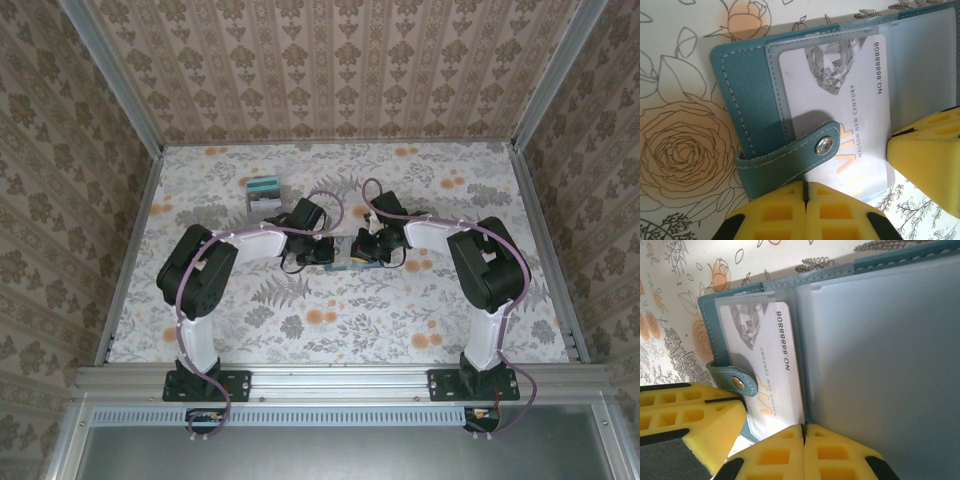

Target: Take the credit cards out of the card holder

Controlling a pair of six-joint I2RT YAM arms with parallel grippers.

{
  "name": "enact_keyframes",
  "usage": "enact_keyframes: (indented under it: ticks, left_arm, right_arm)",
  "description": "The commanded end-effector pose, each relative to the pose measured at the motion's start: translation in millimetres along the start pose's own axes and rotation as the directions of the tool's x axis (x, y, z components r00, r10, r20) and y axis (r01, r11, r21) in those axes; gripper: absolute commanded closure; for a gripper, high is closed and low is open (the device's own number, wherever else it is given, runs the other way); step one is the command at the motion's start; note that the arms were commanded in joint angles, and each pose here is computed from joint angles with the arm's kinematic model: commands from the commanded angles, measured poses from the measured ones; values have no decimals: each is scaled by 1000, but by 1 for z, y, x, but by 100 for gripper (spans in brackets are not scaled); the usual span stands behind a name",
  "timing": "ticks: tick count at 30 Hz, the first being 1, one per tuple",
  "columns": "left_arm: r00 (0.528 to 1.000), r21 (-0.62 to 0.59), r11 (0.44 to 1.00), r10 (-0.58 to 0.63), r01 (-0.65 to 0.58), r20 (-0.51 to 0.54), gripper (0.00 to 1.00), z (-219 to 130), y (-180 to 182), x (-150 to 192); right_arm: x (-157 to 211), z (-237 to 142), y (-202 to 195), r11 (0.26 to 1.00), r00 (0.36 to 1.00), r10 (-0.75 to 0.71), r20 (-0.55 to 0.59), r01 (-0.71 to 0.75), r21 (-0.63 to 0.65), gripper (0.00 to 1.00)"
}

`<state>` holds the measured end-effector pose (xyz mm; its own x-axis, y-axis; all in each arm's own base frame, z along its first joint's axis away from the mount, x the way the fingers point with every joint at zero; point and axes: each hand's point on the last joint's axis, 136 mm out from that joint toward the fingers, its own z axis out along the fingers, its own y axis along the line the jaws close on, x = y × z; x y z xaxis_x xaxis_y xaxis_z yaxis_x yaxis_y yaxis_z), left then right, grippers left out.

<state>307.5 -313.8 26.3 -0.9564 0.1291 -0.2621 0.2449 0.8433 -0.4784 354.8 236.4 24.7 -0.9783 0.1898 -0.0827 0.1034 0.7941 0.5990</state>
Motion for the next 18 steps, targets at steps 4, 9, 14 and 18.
enact_keyframes:
  ticks: [4,9,14,18]
  left_arm:
    - [997,-87,995,-57,53,-44,100,6,23,13]
    - [998,-78,996,-54,51,-44,100,6,21,12]
    - [997,-66,997,-48,45,-52,100,8,17,13]
    - [997,-62,997,-46,42,-58,100,9,16,14]
  right_arm:
    - [-2,-12,-17,999,999,35,33,-35,27,100]
    - [-1,-10,-14,999,999,36,20,-36,0,99]
    - [-5,-6,-9,999,999,29,20,-28,-23,71]
    - [-12,-2,-7,999,1000,21,23,-20,-27,71]
